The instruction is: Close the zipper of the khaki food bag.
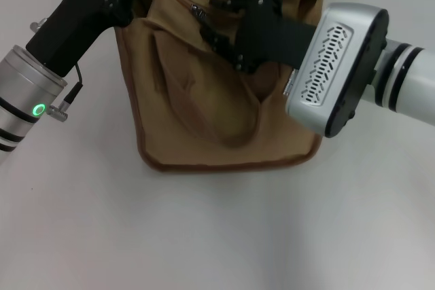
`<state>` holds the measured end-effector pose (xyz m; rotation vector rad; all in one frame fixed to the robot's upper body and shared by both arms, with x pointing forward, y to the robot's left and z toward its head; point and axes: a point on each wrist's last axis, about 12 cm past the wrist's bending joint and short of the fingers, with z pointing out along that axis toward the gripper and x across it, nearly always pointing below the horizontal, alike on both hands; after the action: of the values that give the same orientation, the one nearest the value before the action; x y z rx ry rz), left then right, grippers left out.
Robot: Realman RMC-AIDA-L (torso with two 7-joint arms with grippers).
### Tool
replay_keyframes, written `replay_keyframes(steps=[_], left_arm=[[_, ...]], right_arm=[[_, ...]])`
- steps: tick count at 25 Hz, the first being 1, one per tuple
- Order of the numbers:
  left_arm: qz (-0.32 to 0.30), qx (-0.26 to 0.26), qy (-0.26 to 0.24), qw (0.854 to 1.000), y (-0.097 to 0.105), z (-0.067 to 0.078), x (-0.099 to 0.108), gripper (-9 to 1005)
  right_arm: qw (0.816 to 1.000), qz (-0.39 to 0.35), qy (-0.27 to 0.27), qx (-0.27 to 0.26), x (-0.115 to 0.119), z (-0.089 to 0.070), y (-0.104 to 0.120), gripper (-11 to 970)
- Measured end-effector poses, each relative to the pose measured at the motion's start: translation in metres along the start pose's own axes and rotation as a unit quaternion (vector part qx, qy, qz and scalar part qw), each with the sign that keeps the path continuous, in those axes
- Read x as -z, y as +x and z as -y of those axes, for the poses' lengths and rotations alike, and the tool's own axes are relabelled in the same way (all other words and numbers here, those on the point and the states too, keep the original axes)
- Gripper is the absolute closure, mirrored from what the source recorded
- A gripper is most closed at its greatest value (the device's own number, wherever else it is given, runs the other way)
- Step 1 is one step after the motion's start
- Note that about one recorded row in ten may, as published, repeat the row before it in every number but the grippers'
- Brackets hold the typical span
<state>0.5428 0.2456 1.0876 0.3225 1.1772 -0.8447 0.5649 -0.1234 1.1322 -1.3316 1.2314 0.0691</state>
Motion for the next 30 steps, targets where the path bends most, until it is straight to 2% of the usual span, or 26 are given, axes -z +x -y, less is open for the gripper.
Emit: replay_keyframes(steps=[18,30], left_arm=[[0.013,0.001,0.011,1.000,-0.003,0.003,0.003,885],[0.021,-0.002,0.036,0.999,-0.010,0.001,-0.017,882]], right_arm=[[0.999,0.002,0.028,-0.026,0.003,0.005,-0.004,568],[1.000,0.010,0.013,-0.021,0.005,-0.008,-0.008,566]])
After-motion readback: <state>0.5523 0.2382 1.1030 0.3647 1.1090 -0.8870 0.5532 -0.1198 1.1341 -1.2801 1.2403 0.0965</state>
